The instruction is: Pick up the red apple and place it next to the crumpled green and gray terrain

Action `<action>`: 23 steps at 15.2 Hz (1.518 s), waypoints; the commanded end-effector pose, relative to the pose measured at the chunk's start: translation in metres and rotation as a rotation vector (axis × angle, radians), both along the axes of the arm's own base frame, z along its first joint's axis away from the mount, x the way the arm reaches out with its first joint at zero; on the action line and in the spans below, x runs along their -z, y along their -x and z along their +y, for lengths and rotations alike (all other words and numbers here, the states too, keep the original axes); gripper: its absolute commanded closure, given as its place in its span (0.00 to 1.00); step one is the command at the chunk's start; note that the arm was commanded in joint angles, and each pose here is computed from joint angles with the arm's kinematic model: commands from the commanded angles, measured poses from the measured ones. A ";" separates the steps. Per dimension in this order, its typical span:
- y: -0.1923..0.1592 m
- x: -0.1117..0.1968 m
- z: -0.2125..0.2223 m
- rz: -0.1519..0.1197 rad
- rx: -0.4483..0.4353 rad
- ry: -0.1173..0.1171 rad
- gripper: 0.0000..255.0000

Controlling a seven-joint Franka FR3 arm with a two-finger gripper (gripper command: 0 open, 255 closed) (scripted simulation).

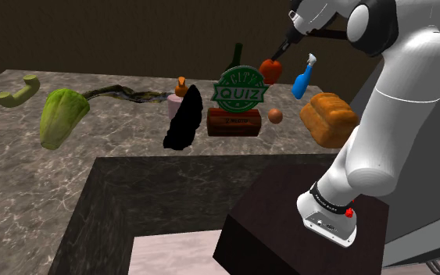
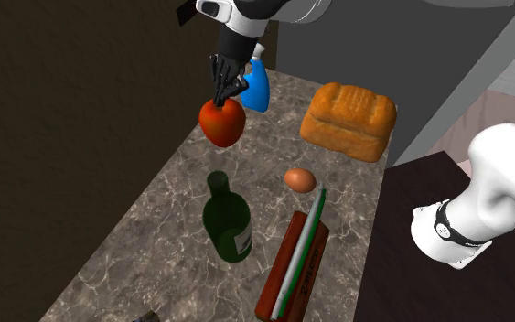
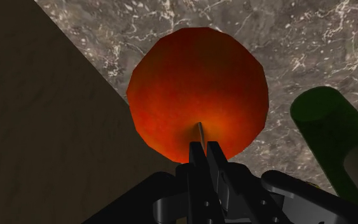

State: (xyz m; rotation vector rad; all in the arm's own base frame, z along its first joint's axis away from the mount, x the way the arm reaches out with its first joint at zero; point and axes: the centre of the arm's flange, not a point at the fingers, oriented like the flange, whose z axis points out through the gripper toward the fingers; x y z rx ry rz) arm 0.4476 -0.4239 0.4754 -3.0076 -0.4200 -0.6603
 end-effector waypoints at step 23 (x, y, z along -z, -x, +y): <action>-0.001 -0.128 -0.001 0.000 0.000 0.000 1.00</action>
